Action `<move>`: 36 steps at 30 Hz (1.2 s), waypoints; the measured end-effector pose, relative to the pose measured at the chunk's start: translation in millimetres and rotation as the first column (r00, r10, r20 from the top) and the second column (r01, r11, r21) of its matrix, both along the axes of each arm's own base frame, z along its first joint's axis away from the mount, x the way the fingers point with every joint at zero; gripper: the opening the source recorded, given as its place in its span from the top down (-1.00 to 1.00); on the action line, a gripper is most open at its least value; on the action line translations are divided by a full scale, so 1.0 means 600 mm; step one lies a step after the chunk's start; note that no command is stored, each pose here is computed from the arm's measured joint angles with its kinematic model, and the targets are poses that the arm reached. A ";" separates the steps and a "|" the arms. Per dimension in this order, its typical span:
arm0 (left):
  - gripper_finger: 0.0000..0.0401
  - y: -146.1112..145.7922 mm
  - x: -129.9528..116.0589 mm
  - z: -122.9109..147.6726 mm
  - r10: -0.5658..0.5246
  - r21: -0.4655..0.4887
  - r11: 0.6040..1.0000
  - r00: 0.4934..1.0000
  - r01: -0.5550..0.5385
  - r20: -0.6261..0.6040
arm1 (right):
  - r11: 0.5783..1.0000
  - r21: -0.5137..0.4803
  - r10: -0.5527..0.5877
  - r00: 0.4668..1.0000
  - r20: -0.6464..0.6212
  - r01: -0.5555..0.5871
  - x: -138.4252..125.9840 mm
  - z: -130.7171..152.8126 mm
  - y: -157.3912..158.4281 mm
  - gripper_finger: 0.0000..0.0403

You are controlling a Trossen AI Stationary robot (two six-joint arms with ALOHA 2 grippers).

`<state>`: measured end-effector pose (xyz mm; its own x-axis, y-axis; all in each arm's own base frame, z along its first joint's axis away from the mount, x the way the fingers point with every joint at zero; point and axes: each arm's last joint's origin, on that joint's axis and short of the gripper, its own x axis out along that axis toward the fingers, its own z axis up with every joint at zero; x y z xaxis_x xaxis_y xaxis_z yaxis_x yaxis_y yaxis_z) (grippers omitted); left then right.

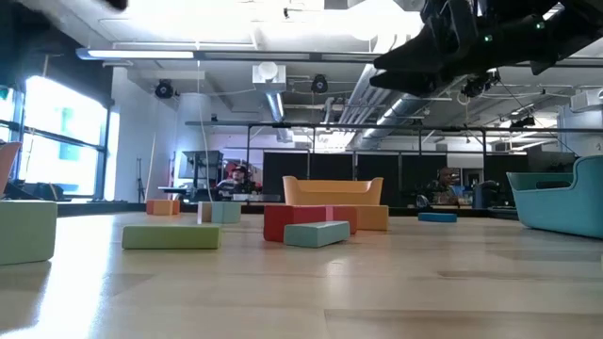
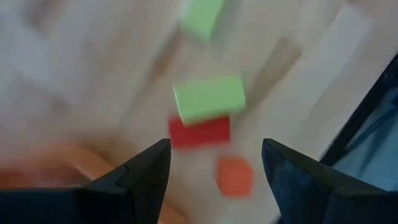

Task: Sort blocks by size
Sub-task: Put the red thin rectangular block into the yellow bin

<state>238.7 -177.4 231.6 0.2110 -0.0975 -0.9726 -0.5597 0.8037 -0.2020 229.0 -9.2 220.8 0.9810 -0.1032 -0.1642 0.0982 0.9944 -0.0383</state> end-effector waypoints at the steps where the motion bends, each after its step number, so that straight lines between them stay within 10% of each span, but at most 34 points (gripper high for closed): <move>1: -0.19 -0.008 0.000 -0.010 0.020 -0.018 1.000 0.999 -0.021 -0.034 | 1.000 -0.010 0.006 1.000 -0.001 -0.006 0.000 0.000 0.000 -0.45; 18: -0.19 -0.016 0.048 -0.140 -0.076 -0.023 0.997 0.949 0.072 -0.306 | 0.997 -0.077 -0.004 0.999 0.037 0.007 0.000 0.007 -0.012 -0.45; 36: -0.19 0.118 0.056 -0.133 -0.029 0.472 0.851 0.917 0.232 -0.398 | 0.999 0.041 -0.023 1.000 0.017 0.022 0.000 0.002 -0.012 -0.45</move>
<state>272.5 -106.6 152.0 -0.1446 0.4212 -0.8954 -0.3928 0.8061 0.4426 228.9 -16.5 222.0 0.9812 -0.1187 -0.1519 0.1208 0.9927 0.0044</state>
